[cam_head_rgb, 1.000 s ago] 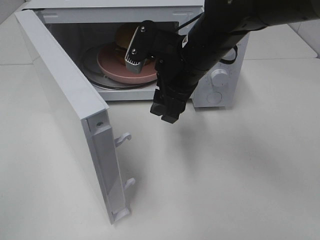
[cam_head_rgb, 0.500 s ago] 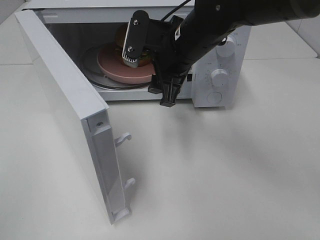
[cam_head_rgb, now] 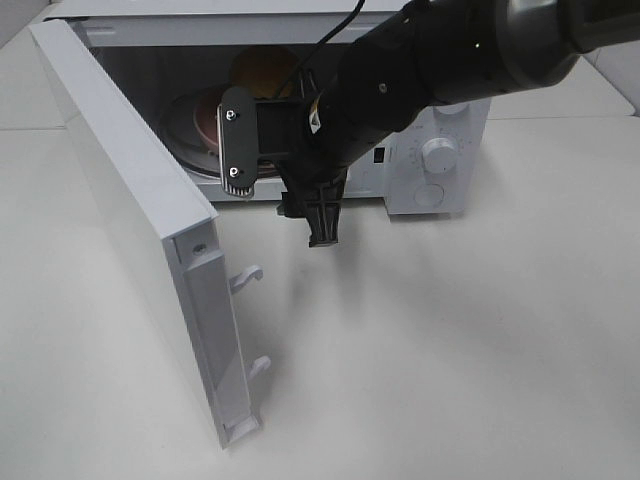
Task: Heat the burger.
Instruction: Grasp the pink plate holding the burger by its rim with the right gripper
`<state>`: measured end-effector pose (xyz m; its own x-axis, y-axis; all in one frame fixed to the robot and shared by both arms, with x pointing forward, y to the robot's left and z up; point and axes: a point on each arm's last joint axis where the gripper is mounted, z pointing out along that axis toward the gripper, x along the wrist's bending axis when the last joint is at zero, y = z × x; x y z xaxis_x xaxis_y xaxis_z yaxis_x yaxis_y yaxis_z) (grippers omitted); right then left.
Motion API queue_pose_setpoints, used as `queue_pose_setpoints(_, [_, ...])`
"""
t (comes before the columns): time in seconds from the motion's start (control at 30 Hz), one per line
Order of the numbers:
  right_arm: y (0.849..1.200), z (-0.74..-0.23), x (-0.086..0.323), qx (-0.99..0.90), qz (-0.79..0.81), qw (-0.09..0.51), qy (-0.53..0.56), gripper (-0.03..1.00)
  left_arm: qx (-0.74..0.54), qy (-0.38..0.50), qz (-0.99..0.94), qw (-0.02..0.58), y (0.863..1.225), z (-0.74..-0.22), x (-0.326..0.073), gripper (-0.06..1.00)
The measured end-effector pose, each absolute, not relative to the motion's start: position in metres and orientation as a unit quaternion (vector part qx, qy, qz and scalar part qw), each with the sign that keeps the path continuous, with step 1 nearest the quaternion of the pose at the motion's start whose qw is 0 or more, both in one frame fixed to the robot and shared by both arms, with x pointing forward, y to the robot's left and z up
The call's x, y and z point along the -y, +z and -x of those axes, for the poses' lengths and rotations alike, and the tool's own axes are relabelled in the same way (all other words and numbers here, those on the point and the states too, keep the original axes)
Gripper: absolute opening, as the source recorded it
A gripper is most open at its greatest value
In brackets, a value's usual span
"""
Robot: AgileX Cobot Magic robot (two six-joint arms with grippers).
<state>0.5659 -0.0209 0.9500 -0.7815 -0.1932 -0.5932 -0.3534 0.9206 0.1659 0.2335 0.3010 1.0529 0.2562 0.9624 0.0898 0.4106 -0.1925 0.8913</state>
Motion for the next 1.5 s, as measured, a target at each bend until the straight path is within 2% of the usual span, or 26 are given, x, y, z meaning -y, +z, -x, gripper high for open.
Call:
queue_pose_setpoints(0.67, [0.931, -0.578, 0.013, -0.913, 0.201, 0.334, 0.119, 0.62, -0.499, 0.351, -0.688, 0.393, 1.053, -0.234, -0.301, 0.00])
queue_pose_setpoints(0.97, [0.942, -0.592, 0.000, -0.905, 0.181, 0.359, 0.141, 0.62, -0.499, 0.351, -0.688, 0.393, 1.053, -0.234, -0.301, 0.00])
queue_pose_setpoints(1.5, [0.928, -0.613, -0.018, -0.904, 0.169, 0.365, 0.147, 0.62, -0.499, 0.351, -0.688, 0.393, 1.053, -0.234, -0.301, 0.00])
